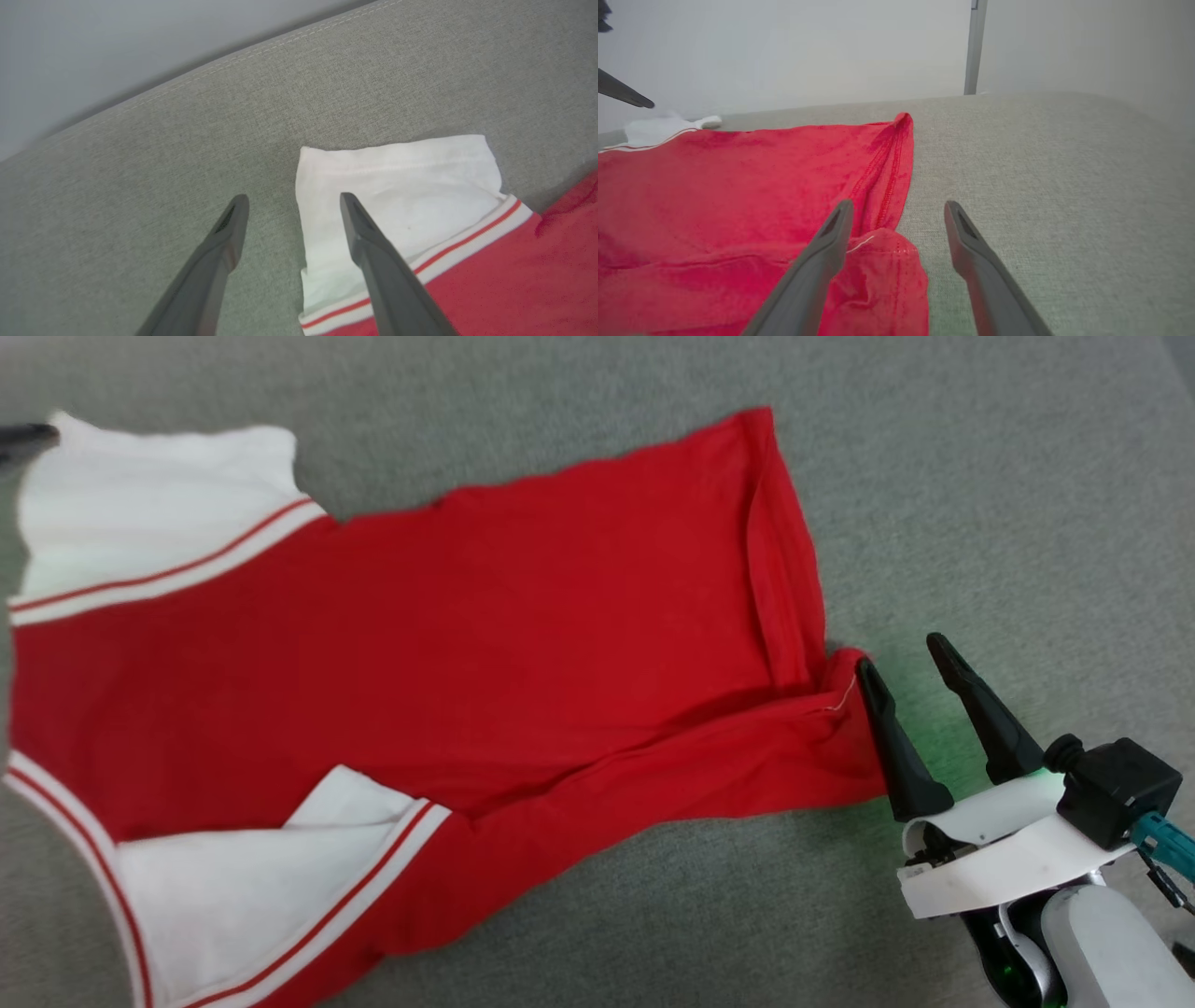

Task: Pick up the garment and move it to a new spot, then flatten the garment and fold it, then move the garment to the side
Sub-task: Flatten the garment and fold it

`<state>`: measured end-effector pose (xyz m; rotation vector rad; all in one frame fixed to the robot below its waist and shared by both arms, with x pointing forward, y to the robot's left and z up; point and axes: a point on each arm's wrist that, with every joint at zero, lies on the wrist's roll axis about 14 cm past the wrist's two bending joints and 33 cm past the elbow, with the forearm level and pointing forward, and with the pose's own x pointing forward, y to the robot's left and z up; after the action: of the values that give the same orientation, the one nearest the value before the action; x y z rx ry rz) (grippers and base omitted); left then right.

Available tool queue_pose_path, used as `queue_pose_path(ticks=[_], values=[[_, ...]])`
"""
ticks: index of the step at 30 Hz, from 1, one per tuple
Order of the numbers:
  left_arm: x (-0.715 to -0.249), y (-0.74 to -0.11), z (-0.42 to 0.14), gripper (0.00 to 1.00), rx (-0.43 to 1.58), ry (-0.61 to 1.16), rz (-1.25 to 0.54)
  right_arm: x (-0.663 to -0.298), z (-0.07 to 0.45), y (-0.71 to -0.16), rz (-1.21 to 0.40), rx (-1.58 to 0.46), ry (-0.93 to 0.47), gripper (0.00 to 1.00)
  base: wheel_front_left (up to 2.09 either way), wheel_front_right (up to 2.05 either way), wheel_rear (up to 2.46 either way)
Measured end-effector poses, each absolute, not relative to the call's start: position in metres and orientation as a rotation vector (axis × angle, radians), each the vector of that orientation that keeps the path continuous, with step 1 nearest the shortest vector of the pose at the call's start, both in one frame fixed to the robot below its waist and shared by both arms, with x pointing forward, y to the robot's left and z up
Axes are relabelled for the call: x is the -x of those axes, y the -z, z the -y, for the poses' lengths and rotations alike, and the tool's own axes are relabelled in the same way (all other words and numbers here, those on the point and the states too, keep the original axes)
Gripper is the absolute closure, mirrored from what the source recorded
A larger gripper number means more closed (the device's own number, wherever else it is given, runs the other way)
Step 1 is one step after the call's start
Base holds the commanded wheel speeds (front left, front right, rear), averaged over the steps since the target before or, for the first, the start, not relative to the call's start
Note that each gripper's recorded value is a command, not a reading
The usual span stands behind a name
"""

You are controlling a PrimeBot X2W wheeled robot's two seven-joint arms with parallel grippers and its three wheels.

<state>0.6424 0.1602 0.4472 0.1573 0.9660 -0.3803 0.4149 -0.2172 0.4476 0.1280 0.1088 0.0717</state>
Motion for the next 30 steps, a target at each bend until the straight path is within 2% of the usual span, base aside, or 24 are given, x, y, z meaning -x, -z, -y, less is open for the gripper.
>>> queue_pose_path(ticks=[6, 15, 18, 19, 20, 21, 22, 23, 30], values=[[-0.644, -0.396, -0.16, 0.0, -0.19, 0.386, -1.11, -0.418, 0.222, -0.423, -0.171, -0.142, -0.05, 0.0, 0.0, 0.0, 0.0], [-0.645, -0.38, -0.154, 0.0, -0.145, 0.36, -1.221, -0.419, 0.23, -0.414, -0.194, -0.146, -0.019, 0.0, 0.0, 0.0, 0.0], [-0.639, -0.379, -0.153, 0.24, -0.142, 0.343, -1.282, -0.42, 0.231, -0.412, -0.197, -0.148, -0.019, 0.0, 0.0, 0.0, 0.0], [-0.635, -0.379, -0.151, 0.47, -0.149, 0.343, -1.304, -0.42, 0.23, -0.412, -0.197, -0.149, -0.019, 0.0, 0.0, 0.0, 0.0], [-0.634, -0.38, -0.15, 0.54, -0.168, 0.349, -1.313, -0.42, 0.23, -0.412, -0.196, -0.15, -0.019, 0.0, 0.0, 0.0, 0.0], [-0.633, -0.379, -0.148, 0.69, -0.151, 0.342, -1.329, -0.421, 0.23, -0.412, -0.196, -0.151, -0.018, 0.0, 0.0, 0.0, 0.0], [-0.631, -0.378, -0.145, 0.93, -0.149, 0.347, -1.34, -0.421, 0.23, -0.412, -0.195, -0.152, -0.017, 0.0, 0.0, 0.0, 0.0], [-0.63, -0.378, -0.142, 1.0, -0.158, 0.354, -1.345, -0.422, 0.23, -0.413, -0.193, -0.153, -0.017, 0.0, 0.0, 0.0, 0.0], [-0.634, -0.379, -0.133, 1.0, -0.178, 0.357, -1.325, -0.423, 0.227, -0.41, -0.206, -0.165, -0.022, 0.0, 0.0, 0.0, 0.0]])
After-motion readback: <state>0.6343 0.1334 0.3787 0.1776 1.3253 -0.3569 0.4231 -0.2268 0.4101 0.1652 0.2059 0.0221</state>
